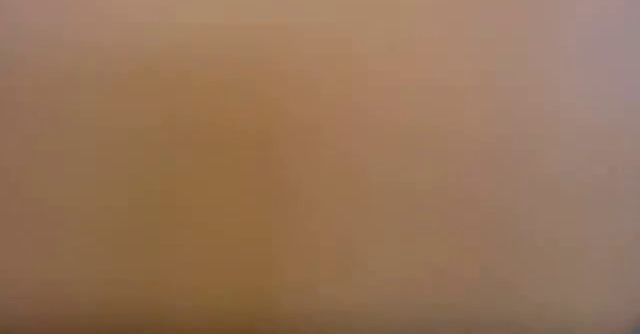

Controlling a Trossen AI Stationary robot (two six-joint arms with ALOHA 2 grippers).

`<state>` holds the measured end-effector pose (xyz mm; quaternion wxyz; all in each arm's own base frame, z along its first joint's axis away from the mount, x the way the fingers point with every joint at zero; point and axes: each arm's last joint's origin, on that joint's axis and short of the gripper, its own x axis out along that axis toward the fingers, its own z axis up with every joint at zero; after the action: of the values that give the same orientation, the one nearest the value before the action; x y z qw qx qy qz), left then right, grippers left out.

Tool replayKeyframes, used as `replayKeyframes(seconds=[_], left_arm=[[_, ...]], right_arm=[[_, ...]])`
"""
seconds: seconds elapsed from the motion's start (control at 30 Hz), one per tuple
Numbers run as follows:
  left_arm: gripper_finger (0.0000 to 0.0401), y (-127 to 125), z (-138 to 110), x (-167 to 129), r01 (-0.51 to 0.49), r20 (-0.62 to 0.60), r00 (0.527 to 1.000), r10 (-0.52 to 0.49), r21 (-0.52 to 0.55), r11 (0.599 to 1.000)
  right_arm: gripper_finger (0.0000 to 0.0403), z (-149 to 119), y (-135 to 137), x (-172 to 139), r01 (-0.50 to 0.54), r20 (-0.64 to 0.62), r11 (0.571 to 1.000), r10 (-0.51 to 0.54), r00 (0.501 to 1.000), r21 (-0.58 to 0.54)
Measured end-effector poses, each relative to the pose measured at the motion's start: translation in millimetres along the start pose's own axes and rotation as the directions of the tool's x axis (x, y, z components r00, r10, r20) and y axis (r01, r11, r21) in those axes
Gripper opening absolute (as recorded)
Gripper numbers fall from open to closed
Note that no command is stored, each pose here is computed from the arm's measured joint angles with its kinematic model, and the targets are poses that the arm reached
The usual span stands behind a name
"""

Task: Sort soda cans
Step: Adjust the blue bin

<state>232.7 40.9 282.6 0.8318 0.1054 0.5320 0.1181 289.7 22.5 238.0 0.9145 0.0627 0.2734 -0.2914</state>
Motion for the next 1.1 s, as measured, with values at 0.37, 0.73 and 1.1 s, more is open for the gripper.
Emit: replayKeyframes(seconds=[0.37,0.73,1.1], left_arm=[[0.0080,43,-34,-54,-0.342,-0.177,0.935,0.308,-0.210,0.916],[0.0011,98,-59,-58,-0.492,-0.268,0.871,0.412,-0.491,0.719],[0.0001,148,-61,3,-0.194,-0.186,0.974,0.126,-0.415,0.889]], right_arm=[[0.0164,-10,14,44,-0.073,0.000,0.994,0.073,0.997,-0.080],[0.0012,7,-34,105,-0.152,0.037,0.988,0.152,0.988,-0.010],[0.0003,12,-11,81,-0.224,0.076,0.972,0.229,0.970,-0.075]])
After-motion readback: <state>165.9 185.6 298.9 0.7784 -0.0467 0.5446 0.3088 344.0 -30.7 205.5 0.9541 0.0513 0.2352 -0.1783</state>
